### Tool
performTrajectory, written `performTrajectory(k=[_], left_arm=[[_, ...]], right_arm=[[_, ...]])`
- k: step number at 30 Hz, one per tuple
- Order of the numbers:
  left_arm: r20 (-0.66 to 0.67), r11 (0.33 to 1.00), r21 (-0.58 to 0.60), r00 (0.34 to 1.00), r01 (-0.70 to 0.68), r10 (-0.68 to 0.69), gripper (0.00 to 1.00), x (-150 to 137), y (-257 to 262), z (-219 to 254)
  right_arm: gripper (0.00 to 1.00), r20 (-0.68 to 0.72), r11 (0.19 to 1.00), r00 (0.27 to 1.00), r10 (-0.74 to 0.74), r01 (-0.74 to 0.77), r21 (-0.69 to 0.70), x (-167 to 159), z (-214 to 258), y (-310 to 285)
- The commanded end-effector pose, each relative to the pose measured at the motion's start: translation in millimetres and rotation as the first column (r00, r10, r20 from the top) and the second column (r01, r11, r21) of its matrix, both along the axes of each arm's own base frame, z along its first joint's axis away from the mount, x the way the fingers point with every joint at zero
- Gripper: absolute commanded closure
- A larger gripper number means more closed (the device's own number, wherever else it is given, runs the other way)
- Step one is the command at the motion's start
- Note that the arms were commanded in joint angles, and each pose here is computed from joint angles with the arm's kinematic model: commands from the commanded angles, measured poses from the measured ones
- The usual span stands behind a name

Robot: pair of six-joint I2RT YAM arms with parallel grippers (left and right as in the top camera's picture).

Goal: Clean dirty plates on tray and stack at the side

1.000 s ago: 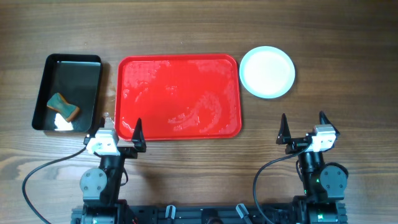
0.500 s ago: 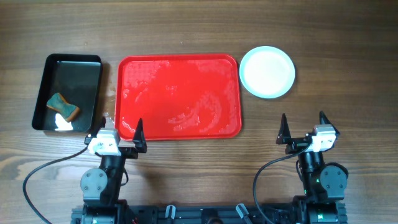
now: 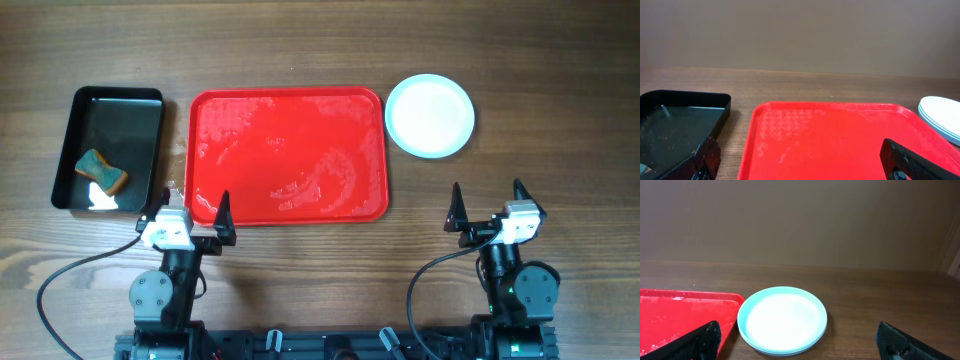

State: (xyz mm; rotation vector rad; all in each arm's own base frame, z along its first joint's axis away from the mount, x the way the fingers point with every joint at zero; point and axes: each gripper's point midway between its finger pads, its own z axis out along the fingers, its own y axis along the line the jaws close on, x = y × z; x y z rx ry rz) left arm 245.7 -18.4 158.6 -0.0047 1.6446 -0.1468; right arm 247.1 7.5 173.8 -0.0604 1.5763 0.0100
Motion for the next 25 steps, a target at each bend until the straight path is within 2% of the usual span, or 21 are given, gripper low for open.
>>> performTrajectory(k=[1,25], left_arm=[[0.003,1.000,0.019,1.000,0.012,-0.012,0.00,-0.6,-2.1,-1.0],[0.003,1.000,0.019,1.000,0.012,-0.012,0.00,-0.6,-2.1,-1.0]], right_arm=[[0.00,0.010,1.000,1.000,0.002,-0.002,-0.017,-0.4,1.6,0.6],[0.00,0.010,1.000,1.000,0.002,-0.002,-0.018,-0.5,1.8,0.6]])
